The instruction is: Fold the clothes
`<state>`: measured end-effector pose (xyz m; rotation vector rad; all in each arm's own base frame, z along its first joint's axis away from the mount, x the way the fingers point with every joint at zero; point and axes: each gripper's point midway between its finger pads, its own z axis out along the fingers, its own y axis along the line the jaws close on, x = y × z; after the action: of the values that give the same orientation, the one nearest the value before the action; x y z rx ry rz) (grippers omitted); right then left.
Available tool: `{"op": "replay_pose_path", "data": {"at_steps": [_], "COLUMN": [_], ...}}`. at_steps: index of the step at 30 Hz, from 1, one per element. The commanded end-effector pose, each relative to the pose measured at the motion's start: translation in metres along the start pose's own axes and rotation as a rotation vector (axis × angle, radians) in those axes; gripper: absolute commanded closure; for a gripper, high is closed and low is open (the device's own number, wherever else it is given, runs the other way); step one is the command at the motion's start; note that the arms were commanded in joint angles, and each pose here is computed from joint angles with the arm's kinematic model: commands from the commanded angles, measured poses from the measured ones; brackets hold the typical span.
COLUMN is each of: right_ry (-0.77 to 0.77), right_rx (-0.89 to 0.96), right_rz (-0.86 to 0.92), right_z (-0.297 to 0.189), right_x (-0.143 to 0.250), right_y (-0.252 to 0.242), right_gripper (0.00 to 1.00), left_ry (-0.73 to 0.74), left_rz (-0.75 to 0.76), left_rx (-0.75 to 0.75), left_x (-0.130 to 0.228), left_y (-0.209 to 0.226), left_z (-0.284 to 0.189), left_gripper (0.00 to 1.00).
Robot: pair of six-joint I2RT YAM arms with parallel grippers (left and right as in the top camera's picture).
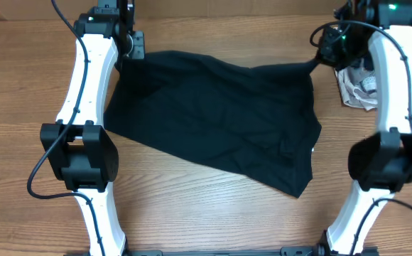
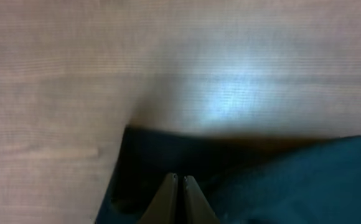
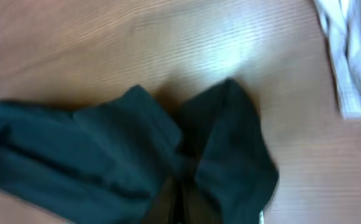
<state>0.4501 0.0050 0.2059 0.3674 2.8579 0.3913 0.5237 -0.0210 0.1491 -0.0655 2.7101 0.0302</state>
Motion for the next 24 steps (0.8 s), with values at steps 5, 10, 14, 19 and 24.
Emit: {"op": "replay_pose_path", "data": {"at_steps": [5,10,14,19,24], "right_ry": [0.118,0.284,0.396,0.47,0.481], "right_rx": [0.061,0.107,0.13,0.147,0.168], "right_rz": [0.03,0.074,0.101,0.116,0.112], "right_z": [-0.013,0.017,0.042,0.056,0.055], "right_x": [0.04,0.076,0.104,0.128,0.143], "right_y": [-0.013,-0.031,-0.043,-0.052,-0.058], "right_gripper": [0.96,0.96,0.96,0.96,0.96], "left_ry": [0.05,0.072,0.087,0.113,0.157], "left_rz": [0.018,0.023,0.056,0.065,0.054], "left_rx": [-0.008,-0.094,-0.167,-0.182,-0.179], "left_x": [0.014,0.019,0.023,0.028,0.036], "left_y": [0.006,0.021,0.035,0.045,0.051], "left_z": [-0.027,-0.026,-0.024,-0.015,-0.002], "left_gripper": [0.96,0.96,0.96,0.96,0.96]}}
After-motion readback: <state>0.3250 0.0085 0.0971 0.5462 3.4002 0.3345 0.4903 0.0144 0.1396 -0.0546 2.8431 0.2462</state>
